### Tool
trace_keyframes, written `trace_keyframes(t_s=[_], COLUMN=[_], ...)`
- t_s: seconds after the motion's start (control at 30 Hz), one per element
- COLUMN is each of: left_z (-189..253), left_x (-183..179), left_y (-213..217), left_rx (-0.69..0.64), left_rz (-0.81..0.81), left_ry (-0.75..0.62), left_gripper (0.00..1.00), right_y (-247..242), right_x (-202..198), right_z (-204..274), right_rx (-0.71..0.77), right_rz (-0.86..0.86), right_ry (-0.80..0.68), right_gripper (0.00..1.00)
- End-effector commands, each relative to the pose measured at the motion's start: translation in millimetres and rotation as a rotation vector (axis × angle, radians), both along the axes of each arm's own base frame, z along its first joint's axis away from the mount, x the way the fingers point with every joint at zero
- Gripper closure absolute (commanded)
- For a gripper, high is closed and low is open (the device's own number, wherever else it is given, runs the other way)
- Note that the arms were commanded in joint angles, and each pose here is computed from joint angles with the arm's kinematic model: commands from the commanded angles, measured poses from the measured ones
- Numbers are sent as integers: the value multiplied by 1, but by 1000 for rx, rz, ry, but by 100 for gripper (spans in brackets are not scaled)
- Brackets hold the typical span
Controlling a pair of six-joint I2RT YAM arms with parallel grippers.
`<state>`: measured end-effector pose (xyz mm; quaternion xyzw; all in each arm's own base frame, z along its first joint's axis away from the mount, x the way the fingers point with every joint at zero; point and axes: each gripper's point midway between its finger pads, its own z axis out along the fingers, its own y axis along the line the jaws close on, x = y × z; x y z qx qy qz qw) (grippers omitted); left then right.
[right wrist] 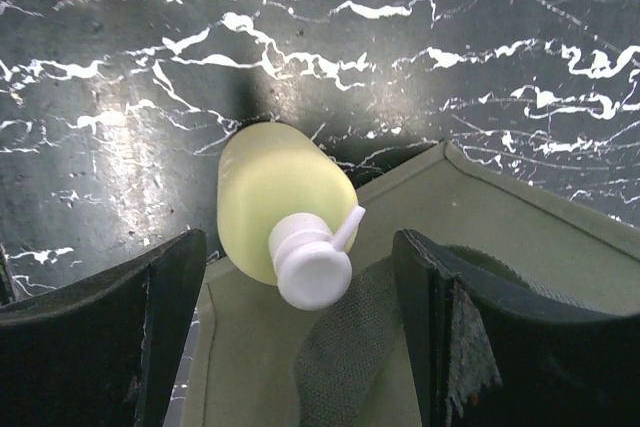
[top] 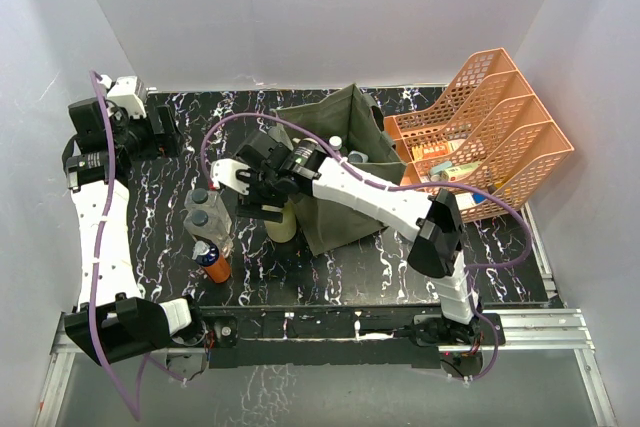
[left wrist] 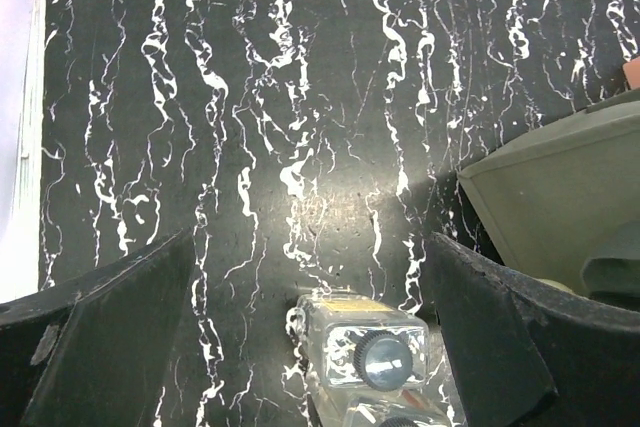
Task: Place the personal care products into the canvas bag
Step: Pick up the care product from the center of the board.
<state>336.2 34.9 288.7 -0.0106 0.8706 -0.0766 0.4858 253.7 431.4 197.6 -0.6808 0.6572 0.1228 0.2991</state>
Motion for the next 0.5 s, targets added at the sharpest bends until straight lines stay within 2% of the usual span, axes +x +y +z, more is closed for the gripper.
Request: trace_keyframes(t_s=[0.0, 0.2, 0.47], left_z=[14, 14, 16], left_x=[1, 1, 2], left_y=[-10, -6, -9], left_rx=[-7, 8, 4], left_rz=[-64, -48, -57], left_ry=[-61, -72, -89], left_gripper=[3, 3, 3], right_y=[-4, -12, -13], right_x=[23, 18, 9], right_z=[22, -5, -14], right_rx=[15, -39, -29], right_rz=[-49, -49, -34], right_ry=[-65, 18, 89], right_gripper=[23, 25, 40])
